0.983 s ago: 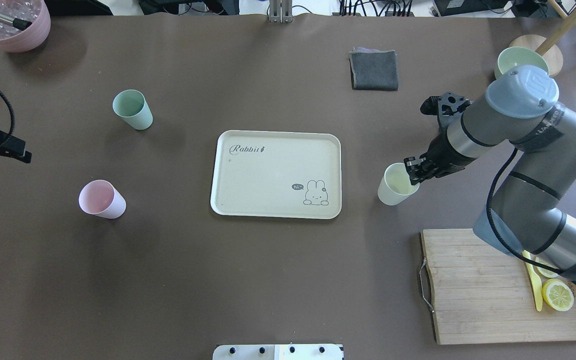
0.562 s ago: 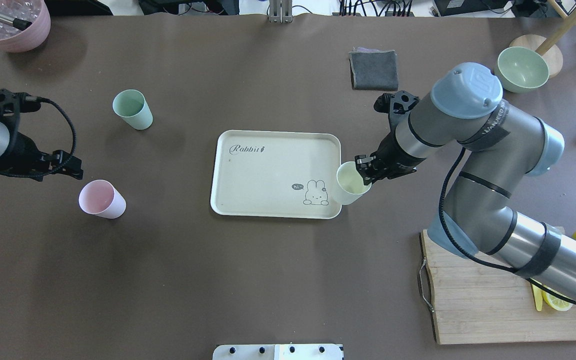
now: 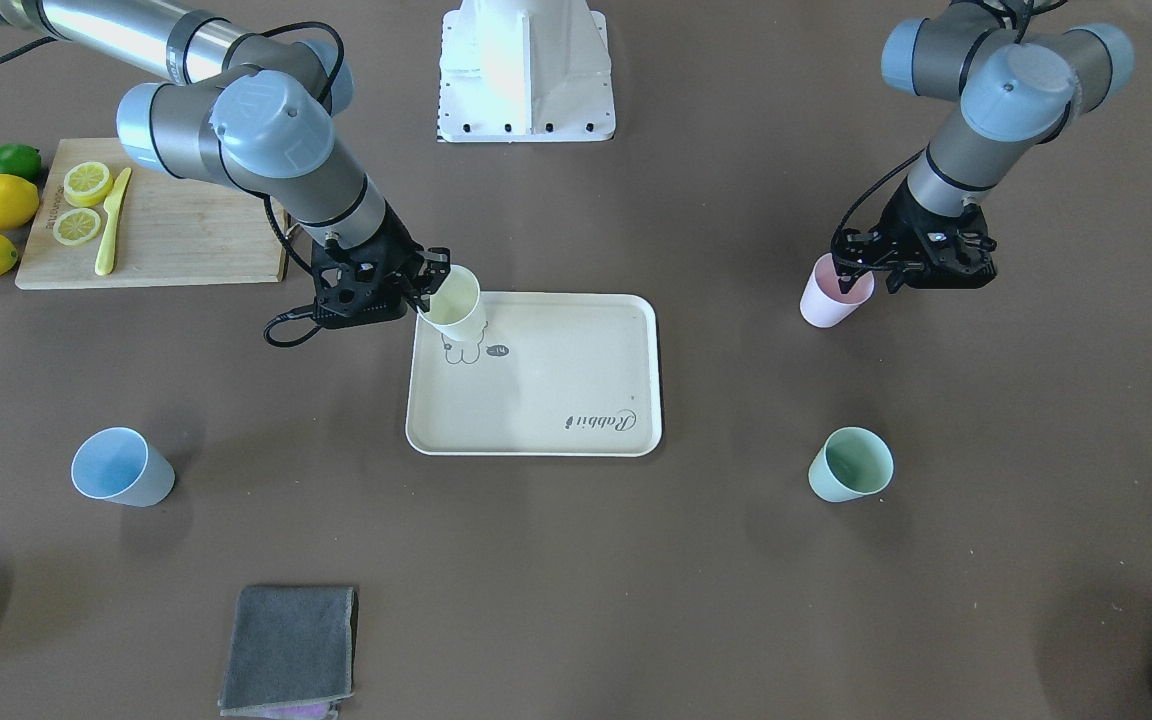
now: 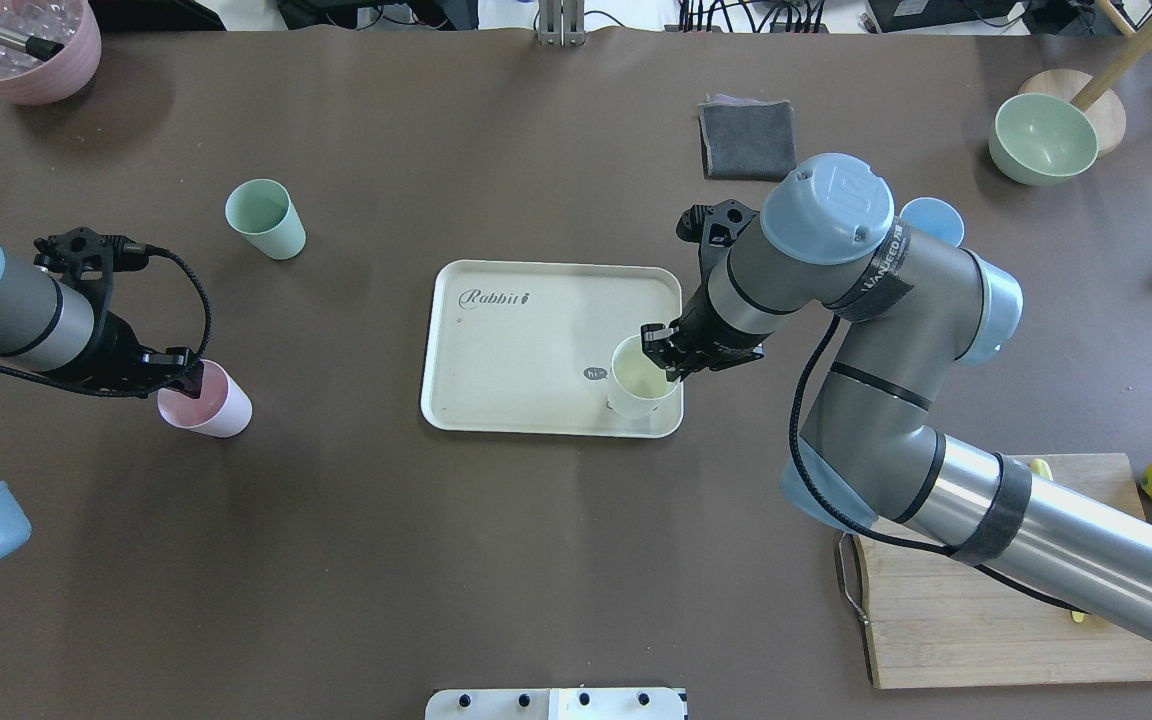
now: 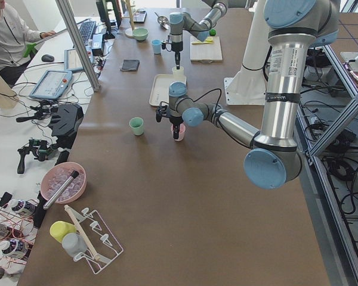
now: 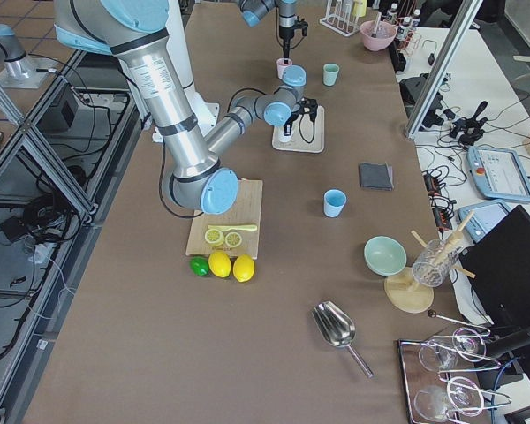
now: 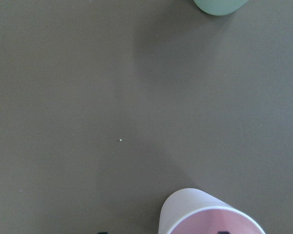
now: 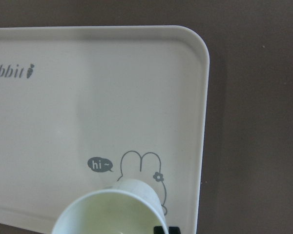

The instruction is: Place all cups on tray

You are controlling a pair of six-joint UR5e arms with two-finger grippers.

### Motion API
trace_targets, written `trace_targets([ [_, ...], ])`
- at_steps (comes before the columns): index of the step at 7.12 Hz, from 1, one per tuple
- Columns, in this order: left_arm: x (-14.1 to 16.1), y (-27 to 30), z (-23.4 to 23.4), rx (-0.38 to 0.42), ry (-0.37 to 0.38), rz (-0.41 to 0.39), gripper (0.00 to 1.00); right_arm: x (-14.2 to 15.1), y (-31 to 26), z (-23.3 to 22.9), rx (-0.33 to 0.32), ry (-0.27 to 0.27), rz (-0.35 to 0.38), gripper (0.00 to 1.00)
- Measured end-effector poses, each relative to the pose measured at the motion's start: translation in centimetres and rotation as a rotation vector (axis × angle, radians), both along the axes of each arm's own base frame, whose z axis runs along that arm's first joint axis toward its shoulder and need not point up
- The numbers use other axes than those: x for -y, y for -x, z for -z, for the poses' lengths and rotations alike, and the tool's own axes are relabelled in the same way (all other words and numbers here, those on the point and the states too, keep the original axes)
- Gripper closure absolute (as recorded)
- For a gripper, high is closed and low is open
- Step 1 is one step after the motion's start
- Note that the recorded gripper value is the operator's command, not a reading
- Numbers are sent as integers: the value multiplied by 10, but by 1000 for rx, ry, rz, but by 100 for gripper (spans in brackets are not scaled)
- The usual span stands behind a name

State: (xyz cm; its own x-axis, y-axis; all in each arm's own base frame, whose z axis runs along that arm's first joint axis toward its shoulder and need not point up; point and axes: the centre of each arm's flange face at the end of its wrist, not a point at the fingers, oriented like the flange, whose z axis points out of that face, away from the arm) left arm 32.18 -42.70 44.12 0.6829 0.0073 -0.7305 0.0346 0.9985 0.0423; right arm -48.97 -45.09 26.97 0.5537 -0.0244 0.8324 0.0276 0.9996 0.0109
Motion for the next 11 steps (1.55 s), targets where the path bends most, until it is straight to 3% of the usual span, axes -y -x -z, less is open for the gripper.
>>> trace_targets([
  [1, -1, -2, 0, 1, 3, -3, 100, -3, 6, -2, -8, 1, -3, 100],
  [2, 1, -5, 8, -4, 3, -6, 100, -4, 9, -4, -13, 6, -7, 7],
  [3, 7, -12, 29, -10, 3, -7, 100, -5, 11, -5, -17, 11, -12, 0],
  [5, 30, -38, 104, -25, 31, 23, 100, 3, -2, 3, -7, 15, -41, 0],
  [8, 50, -100, 179, -71, 103, 74, 100, 47, -94, 24, 37, 78, -82, 0],
  [9, 51, -115, 189, -78, 121, 80, 100, 62, -124, 10, 32, 72, -86, 0],
  [11, 43, -145, 205, -87, 158, 83, 100, 95, -175, -43, -36, 16, -72, 0],
])
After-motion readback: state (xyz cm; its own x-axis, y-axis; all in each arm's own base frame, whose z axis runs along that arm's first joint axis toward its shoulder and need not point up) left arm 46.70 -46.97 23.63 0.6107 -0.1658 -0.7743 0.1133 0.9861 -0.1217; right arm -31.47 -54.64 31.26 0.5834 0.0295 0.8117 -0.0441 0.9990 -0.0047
